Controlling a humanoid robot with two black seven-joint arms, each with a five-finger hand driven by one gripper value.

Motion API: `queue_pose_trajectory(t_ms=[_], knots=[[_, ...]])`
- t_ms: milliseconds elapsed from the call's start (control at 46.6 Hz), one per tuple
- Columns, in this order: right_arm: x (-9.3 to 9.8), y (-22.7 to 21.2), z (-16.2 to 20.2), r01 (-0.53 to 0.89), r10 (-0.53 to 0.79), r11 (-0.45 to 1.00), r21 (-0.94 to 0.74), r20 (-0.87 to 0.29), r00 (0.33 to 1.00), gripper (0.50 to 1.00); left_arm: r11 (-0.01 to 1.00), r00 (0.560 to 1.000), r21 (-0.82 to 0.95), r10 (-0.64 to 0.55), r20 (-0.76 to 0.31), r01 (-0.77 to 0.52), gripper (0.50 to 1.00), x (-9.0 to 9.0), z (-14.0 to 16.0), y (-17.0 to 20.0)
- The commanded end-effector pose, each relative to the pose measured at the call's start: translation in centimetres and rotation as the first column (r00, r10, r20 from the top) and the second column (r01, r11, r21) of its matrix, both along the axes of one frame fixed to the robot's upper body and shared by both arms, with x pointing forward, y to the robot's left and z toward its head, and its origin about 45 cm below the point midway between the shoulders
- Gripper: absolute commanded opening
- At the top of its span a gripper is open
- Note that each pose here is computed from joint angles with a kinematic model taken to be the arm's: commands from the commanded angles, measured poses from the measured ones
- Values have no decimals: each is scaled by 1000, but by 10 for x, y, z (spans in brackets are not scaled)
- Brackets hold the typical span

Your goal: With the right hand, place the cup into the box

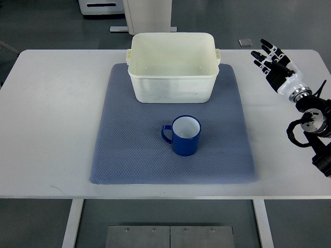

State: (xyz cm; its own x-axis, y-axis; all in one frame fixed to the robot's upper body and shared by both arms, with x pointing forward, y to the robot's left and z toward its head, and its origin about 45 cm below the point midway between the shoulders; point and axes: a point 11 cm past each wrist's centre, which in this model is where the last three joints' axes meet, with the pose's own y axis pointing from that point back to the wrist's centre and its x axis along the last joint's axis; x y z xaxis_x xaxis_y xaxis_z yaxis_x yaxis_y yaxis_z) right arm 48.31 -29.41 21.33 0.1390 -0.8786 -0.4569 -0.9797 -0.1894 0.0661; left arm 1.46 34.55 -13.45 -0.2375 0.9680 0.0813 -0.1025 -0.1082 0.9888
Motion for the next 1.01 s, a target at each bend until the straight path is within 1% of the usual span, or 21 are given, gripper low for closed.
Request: queue_pose_trajectory(t_ms=[0,558,987], knots=[[0,0,0,0,0,1000,0,-1,1000,1000,1000,1000,-1,-1,4,1,1000,1,0,0],[-2,0,-3,0,0,1000,2,-6,1000,1000,1000,1000,2,-1,9,1,1000,1,0,0],[-4,7,-8,-34,34,999,-24,-16,999,1000,1000,1000,2,-1,9,1,1000,1,0,0]])
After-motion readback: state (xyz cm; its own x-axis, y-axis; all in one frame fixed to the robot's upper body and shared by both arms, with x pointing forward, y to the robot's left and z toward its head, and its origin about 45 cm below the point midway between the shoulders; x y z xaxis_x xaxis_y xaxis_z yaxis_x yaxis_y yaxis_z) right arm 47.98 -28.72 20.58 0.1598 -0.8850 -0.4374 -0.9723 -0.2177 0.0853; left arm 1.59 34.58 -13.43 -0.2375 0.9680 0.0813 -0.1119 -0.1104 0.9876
